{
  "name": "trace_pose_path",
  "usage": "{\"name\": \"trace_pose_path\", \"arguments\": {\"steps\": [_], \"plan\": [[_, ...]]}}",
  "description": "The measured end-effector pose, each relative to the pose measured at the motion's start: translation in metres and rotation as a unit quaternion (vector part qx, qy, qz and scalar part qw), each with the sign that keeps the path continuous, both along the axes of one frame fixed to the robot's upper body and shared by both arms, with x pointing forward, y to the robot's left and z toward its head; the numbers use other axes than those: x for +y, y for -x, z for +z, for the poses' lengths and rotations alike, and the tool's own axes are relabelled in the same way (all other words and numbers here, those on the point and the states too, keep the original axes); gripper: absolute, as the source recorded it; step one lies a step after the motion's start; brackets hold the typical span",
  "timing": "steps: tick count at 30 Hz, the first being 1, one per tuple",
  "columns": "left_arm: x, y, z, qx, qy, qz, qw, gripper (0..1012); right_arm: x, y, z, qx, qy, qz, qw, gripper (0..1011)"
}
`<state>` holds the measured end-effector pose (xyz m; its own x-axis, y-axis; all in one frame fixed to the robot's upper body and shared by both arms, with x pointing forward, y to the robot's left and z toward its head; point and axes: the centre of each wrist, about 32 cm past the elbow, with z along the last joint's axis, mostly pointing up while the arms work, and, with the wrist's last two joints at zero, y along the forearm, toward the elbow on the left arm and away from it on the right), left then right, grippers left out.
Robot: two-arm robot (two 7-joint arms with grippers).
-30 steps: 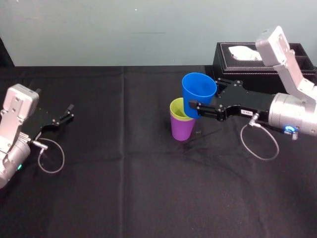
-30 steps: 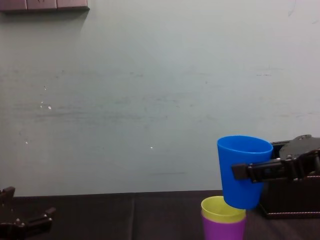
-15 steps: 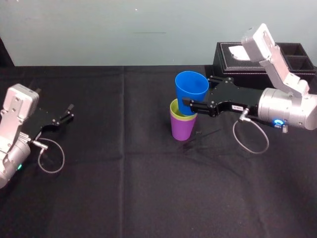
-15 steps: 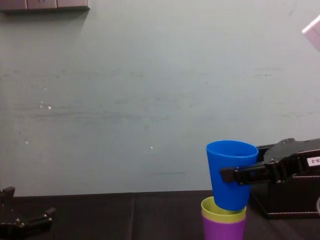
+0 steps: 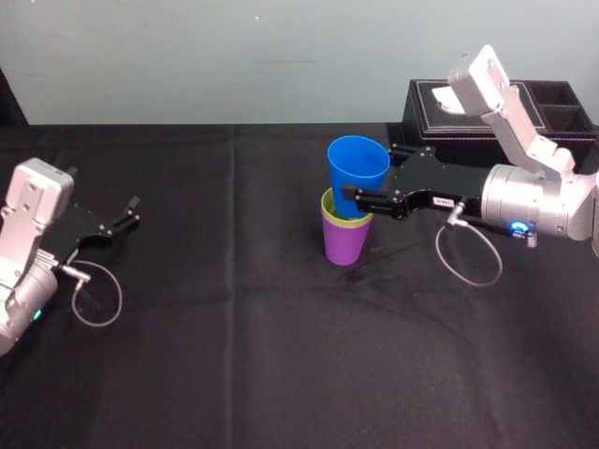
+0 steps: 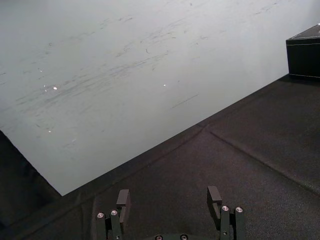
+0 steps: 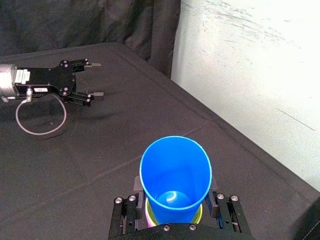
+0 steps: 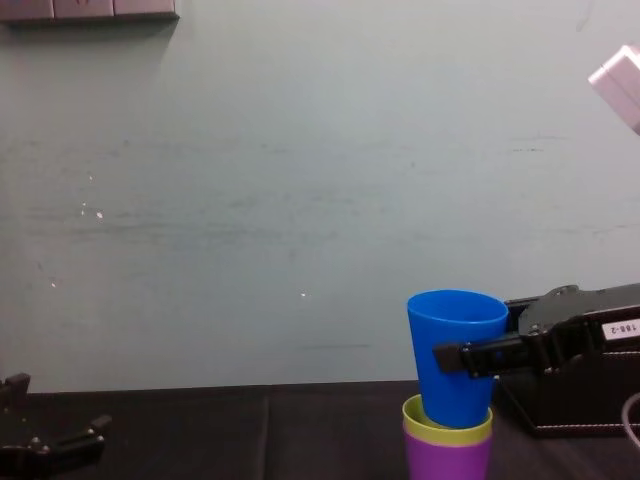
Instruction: Stack the three plastic cups sequentially using one hand.
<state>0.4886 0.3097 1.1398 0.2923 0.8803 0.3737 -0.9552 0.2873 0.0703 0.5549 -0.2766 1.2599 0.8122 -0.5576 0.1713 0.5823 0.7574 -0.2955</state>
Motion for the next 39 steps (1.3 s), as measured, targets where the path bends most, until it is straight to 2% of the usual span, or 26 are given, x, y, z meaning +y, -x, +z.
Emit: {"name": "trace_pose_path", "arguments": {"steps": [18,39], "plan": [[0.0,0.0,0.0,0.0,0.0,0.0,1.0,1011,0.002,-0.005,-0.012,0.01,0.002,0.003,0.9999,713],[0.0,0.0,0.0,0.0,0.0,0.0,1.0,1011,0.001,-0.005,-0.012,0.009,0.002,0.003,1.0,713]]}}
